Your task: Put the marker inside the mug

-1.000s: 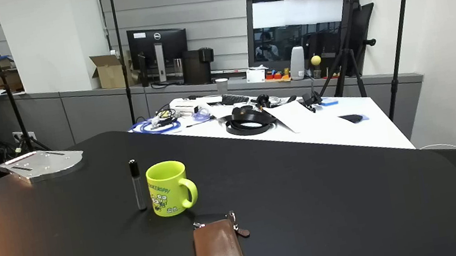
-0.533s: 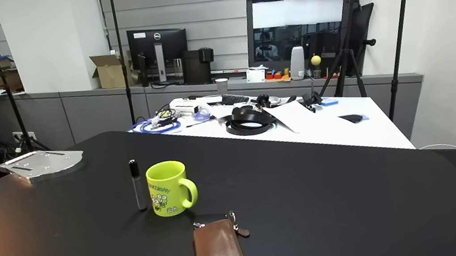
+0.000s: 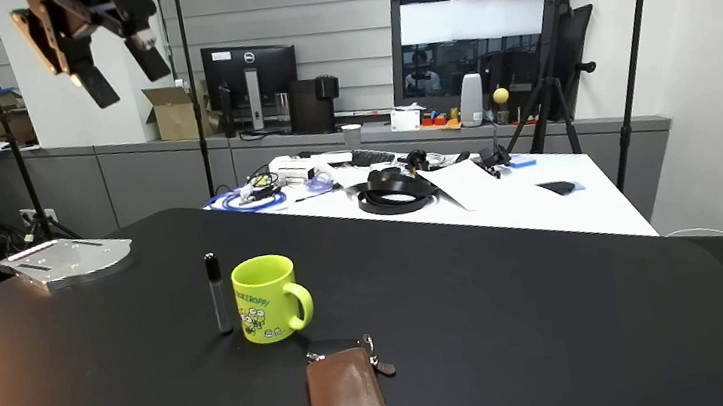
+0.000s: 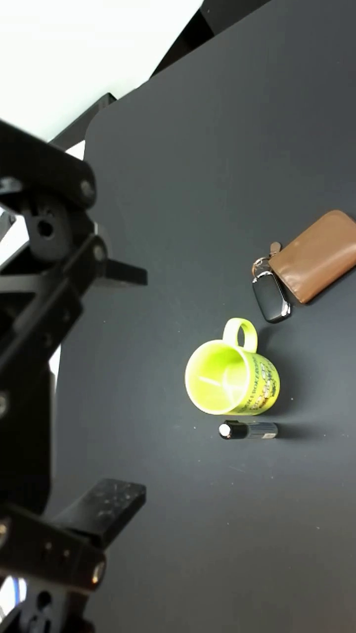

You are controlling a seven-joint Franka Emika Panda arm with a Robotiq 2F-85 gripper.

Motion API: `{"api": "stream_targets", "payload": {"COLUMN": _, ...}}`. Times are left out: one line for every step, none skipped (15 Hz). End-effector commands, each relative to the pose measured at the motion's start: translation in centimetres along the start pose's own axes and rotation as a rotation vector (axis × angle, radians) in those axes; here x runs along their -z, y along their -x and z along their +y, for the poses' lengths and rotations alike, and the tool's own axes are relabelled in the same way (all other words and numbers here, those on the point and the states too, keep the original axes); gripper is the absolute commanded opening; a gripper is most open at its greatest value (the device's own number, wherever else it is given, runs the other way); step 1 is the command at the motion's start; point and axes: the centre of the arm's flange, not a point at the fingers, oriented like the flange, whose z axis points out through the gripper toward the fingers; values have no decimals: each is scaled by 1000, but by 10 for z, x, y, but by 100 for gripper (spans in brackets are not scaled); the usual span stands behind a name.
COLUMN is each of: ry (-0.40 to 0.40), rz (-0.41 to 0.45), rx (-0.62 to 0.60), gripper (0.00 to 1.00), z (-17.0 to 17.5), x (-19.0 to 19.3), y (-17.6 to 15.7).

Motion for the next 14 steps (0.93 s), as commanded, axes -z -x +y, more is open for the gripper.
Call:
{"api": "stream_targets", "payload": {"ry": -5, "rz": -15, "rx": 7, "gripper": 100, "z": -3, "x": -10, "y": 1}}
{"api": "stream_targets", "payload": {"ry": -8, "rz": -25, "rx": 11, "gripper": 100, "z": -4, "x": -16, "y": 1}}
{"api": "stream_targets", "payload": {"ry": -11, "rz": -32, "rx": 13, "gripper": 100, "z": -6, "x": -20, "y": 0}}
{"api": "stream_targets", "payload": {"ry": -11, "rz": -34, "rx": 14, "gripper": 100, "z": -6, "x": -21, "y": 0}}
{"api": "stream_targets", "payload": {"ry": -10, "rz": -42, "rx": 31, "gripper": 100, "z": -7, "x": -23, "y": 1}}
{"api": "stream_targets", "payload": {"ry": -4, "rz": -54, "rx": 45, "gripper": 100, "z": -11, "x": -33, "y": -2}}
{"api": "stream_targets", "payload": {"ry": -20, "rz": -72, "rx": 63, "gripper": 100, "z": -14, "x": -44, "y": -4}}
{"api": "stream_targets", "payload": {"ry": -23, "rz": -91, "rx": 77, "gripper": 100, "z": -18, "x": -57, "y": -7}}
{"api": "stream_targets", "payload": {"ry": -35, "rz": -115, "rx": 91, "gripper": 100, "z": -20, "x": -68, "y": -8}}
{"api": "stream_targets", "payload": {"ry": -38, "rz": -137, "rx": 104, "gripper": 100, "z": -23, "x": -81, "y": -10}}
{"api": "stream_targets", "payload": {"ry": -45, "rz": -157, "rx": 118, "gripper": 100, "z": -26, "x": -93, "y": -11}}
{"api": "stream_targets", "payload": {"ry": -54, "rz": -179, "rx": 129, "gripper": 100, "z": -27, "x": -106, "y": -11}}
{"api": "stream_targets", "payload": {"ry": -61, "rz": -201, "rx": 140, "gripper": 100, "z": -29, "x": -118, "y": -11}}
{"api": "stream_targets", "payload": {"ry": -77, "rz": -223, "rx": 152, "gripper": 100, "z": -30, "x": -131, "y": -12}}
